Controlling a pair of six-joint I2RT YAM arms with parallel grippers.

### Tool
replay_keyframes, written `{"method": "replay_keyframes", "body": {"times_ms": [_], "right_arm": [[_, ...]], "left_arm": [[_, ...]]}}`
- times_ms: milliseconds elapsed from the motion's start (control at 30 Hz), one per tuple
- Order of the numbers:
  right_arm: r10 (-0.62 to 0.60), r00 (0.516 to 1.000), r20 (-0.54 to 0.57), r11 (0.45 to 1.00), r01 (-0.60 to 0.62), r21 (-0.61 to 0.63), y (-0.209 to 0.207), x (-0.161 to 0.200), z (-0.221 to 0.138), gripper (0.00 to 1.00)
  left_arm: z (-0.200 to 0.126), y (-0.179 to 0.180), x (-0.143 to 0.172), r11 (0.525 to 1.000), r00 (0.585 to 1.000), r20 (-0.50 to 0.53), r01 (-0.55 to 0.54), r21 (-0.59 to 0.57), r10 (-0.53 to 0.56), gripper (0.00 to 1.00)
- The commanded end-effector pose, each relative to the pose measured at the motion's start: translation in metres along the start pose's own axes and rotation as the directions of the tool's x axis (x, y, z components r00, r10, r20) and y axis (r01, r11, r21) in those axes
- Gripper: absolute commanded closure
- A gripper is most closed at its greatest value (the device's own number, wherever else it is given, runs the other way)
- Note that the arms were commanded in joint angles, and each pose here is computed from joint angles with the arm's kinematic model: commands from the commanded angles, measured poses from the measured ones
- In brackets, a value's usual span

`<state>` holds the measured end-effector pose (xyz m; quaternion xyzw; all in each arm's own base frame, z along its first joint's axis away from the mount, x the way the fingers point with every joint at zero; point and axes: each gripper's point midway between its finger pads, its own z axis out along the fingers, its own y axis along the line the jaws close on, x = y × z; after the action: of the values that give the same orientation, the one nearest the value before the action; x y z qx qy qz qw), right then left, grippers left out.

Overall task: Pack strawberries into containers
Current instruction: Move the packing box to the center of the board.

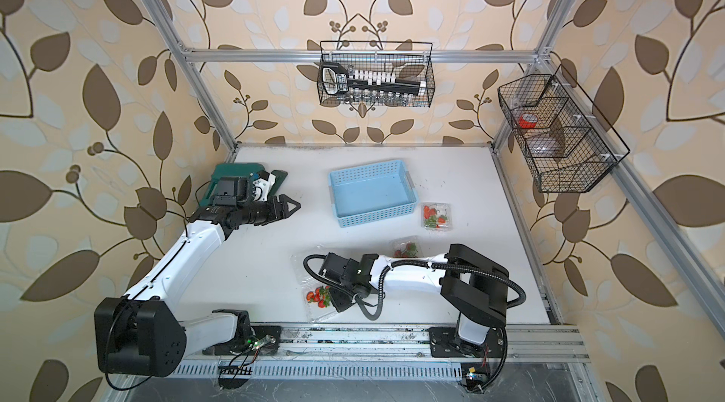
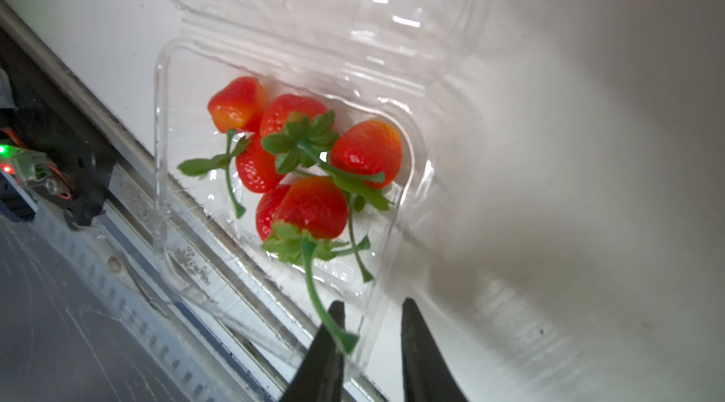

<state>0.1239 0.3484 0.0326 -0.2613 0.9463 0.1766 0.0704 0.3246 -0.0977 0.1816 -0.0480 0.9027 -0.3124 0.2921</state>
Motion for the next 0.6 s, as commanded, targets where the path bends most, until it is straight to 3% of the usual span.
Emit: {"method": "replay_keyframes", "body": {"times_ms": [0,300,567], "right_arm": [[0.039,0.999,0.03,0.998,-0.04,0.045,-0.012,-0.013,-0.007,0.81],[0.1,0.991,0.095,0.987,-0.11,0.114,-0.056,-0.039,-0.024,0.92],[0.086,0.985,0.148,0.986,-0.106,0.132,-0.087,-0.075,-0.026,0.93]], "left_arm": [[-0.002,-0.006,-0.002,0.999,1.0,-0.002,-0.016,0.042,0.016,0.25],[-0.001,-0.009,-0.008,0.999,1.0,0.005,-0.02,0.048,0.02,0.25],[0.003,-0.007,-0.01,0.999,1.0,-0.003,-0.006,0.049,0.006,0.26]]}}
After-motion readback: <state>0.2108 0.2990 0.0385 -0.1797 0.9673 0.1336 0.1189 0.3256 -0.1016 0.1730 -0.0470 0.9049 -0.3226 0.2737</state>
